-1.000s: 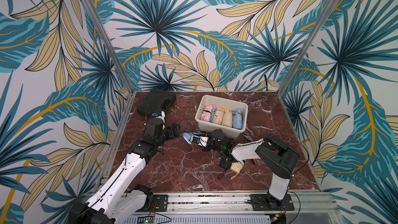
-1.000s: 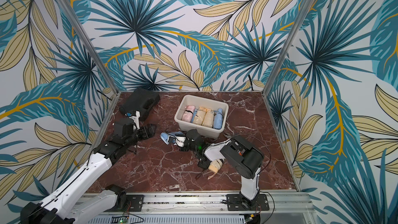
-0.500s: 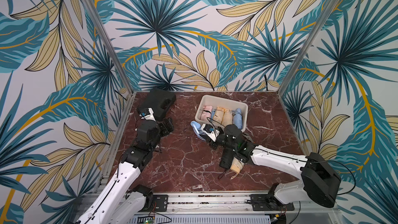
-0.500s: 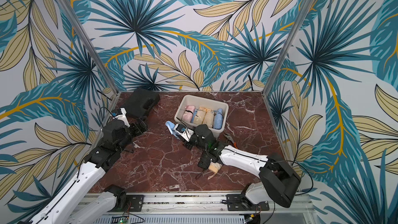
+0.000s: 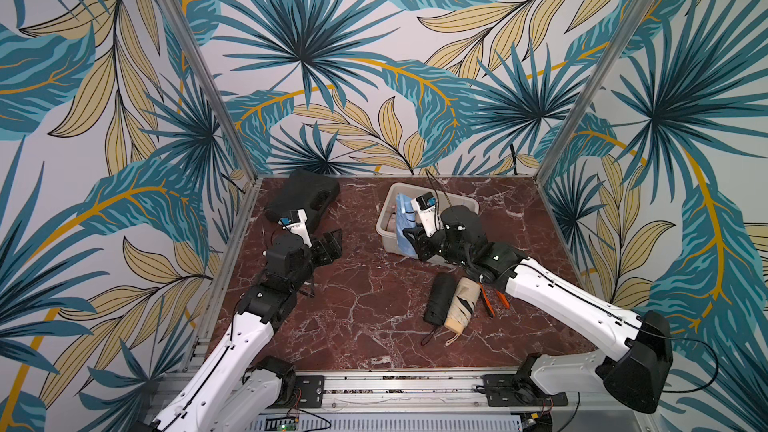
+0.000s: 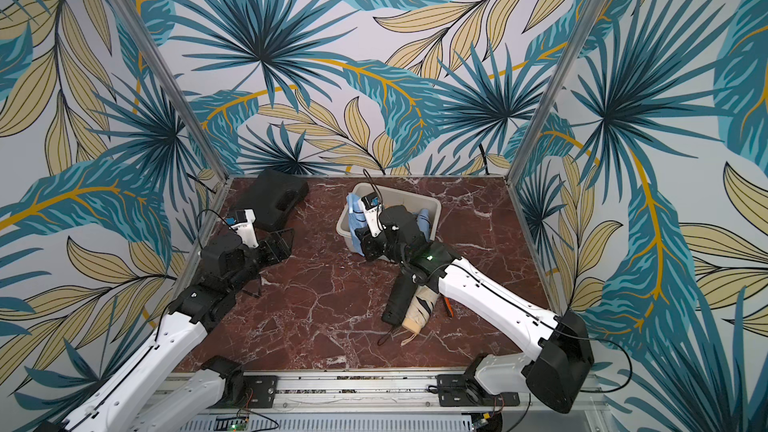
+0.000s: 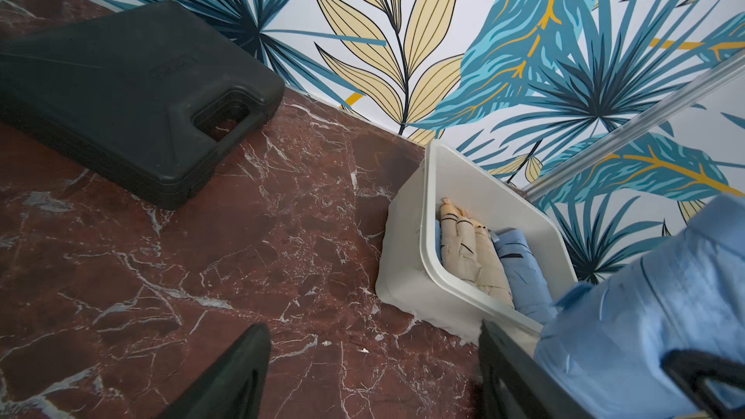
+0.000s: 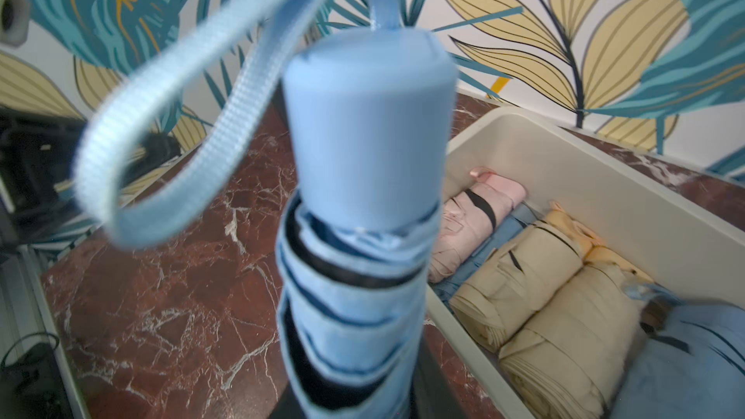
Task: Put the umbrella into the storage box
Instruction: Place the umbrella in the storage box.
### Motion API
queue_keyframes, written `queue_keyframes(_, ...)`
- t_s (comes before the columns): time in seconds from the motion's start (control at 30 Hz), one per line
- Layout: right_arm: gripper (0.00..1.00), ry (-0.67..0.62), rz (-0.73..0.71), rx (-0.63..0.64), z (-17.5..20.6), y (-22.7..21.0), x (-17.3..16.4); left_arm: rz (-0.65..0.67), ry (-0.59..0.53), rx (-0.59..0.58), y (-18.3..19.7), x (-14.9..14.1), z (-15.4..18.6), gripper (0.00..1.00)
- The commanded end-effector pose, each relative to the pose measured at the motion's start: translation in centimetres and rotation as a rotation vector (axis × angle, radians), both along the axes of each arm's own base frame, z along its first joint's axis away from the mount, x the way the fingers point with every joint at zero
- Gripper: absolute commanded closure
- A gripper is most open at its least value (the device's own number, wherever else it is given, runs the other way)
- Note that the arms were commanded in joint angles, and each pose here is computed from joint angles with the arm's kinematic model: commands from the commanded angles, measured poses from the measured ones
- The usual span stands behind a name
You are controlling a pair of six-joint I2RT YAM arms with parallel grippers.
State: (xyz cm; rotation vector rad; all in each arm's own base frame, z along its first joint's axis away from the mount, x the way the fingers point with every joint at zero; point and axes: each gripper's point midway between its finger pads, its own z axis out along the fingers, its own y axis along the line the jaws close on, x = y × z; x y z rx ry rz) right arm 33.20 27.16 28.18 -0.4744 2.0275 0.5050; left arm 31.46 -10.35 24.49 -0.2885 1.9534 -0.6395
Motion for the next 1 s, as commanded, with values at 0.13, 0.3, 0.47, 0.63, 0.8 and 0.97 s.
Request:
queue_keyframes(0.13, 0.97, 0.194, -0.314, 0.265, 2.4, -5.3, 4.8, -0.093, -0.02, -0.005, -1.7, 0.8, 0.6, 0.18)
queue_keyframes(0.3, 0.99, 0.353, -0.344, 0.434, 2.5, -5.4, 8.1, -0.138, -0.017, -0.008, -2.9, 1.8, 0.7, 0.19)
queue_keyframes(0.47, 0.99, 0.491, -0.312, 0.5, 0.6, -3.1, 10.4, -0.171, -0.022, -0.003, -4.4, 3.1, 0.7, 0.19)
queue_keyframes(0.63, 0.96, 0.612, -0.276, 0.489, -2.6, -0.8, 12.4, -0.2, -0.018, 0.012, -5.9, 4.0, 0.6, 0.2)
queue_keyframes(0.8, 0.94, 0.705, -0.261, 0.415, -6.5, 0.2, 13.2, -0.208, -0.01, 0.019, -6.6, 4.0, 0.3, 0.2)
queue_keyframes(0.97, 0.9, 0.832, -0.2, 0.402, -9.9, 1.9, 12.4, -0.21, 0.006, 0.017, -6.9, 3.4, -0.5, 0.2)
